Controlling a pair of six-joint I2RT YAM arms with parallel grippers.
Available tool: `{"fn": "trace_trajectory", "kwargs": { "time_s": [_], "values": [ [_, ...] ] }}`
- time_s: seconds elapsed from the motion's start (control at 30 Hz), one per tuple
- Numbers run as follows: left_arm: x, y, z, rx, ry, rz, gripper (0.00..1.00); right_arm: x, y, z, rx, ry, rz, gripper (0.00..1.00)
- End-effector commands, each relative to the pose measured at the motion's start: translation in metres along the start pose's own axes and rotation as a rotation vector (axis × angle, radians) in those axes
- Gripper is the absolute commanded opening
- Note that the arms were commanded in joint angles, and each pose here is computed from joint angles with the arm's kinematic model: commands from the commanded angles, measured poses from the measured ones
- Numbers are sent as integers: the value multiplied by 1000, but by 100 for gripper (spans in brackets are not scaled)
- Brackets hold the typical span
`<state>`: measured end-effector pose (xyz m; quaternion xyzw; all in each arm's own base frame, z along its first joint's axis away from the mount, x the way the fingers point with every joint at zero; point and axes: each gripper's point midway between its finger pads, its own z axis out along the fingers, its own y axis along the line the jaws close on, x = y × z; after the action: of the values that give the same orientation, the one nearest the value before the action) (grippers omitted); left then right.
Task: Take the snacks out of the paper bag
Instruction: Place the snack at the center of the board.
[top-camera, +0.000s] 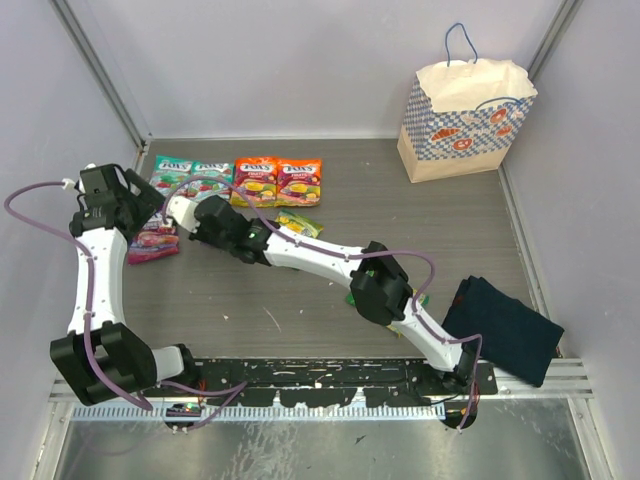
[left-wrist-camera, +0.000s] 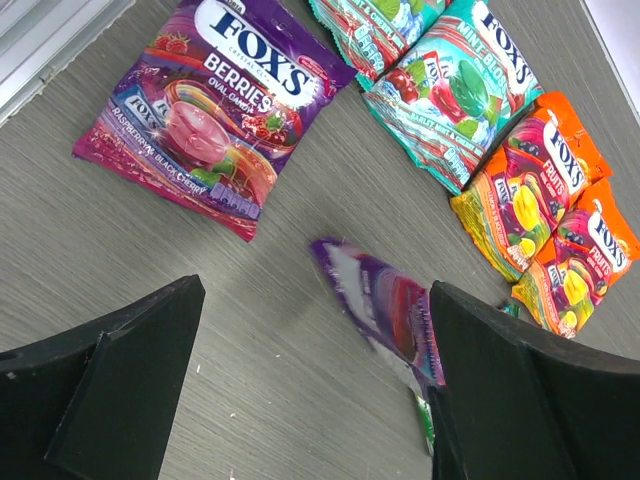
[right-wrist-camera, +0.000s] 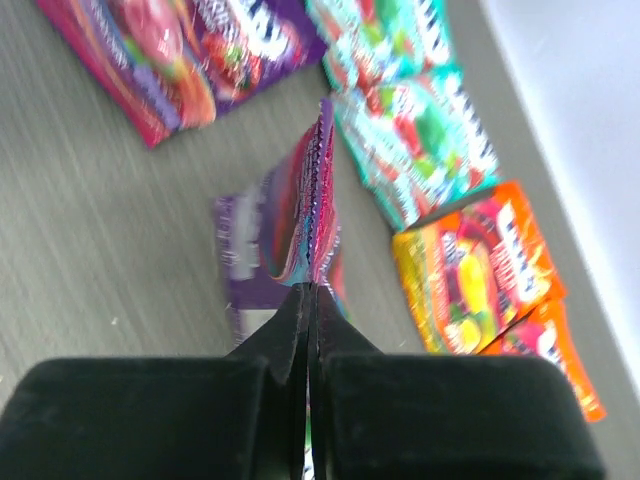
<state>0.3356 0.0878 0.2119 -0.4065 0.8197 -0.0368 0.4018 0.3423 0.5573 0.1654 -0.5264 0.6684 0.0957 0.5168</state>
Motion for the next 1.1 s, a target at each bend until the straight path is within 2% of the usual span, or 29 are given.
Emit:
{"fn": "trace_trajectory", "kwargs": {
  "time_s": [0.0,0.1,0.23,0.33,0.6,0.83,0.93,1.0,1.03,1.07],
  "values": [
    [-20,0,-2,-12,-80,1,98,-94,-67,-22,201,-254,-98,1],
    [-23,1,-4,-20,-94,2,98,-94,-58,-21,180,-275,-150,1],
    [-31,6,-12,-44,-137,6,98,-72,-21,-15,123,-250,-209,1],
    [-35,5,-20,-36,-159,6,98,-70,-16,-14,113,-266,-208,1],
    [-43,1,-37,-17,-194,21,98,-106,-79,-19,241,-322,-256,1],
    [-40,-8,-48,40,-178,24,98,-93,-127,-17,379,-295,-252,1],
    [-42,-9,-54,45,-182,26,98,-70,-98,-15,368,-232,-292,1],
    [-44,-10,-60,49,-189,28,98,-56,-53,-22,306,-195,-321,1],
    [-45,-10,-62,51,-195,29,98,-43,-31,-26,261,-170,-328,3],
    [-46,-11,-66,56,-203,30,98,-33,-5,-30,190,-155,-300,19]
  ]
}}
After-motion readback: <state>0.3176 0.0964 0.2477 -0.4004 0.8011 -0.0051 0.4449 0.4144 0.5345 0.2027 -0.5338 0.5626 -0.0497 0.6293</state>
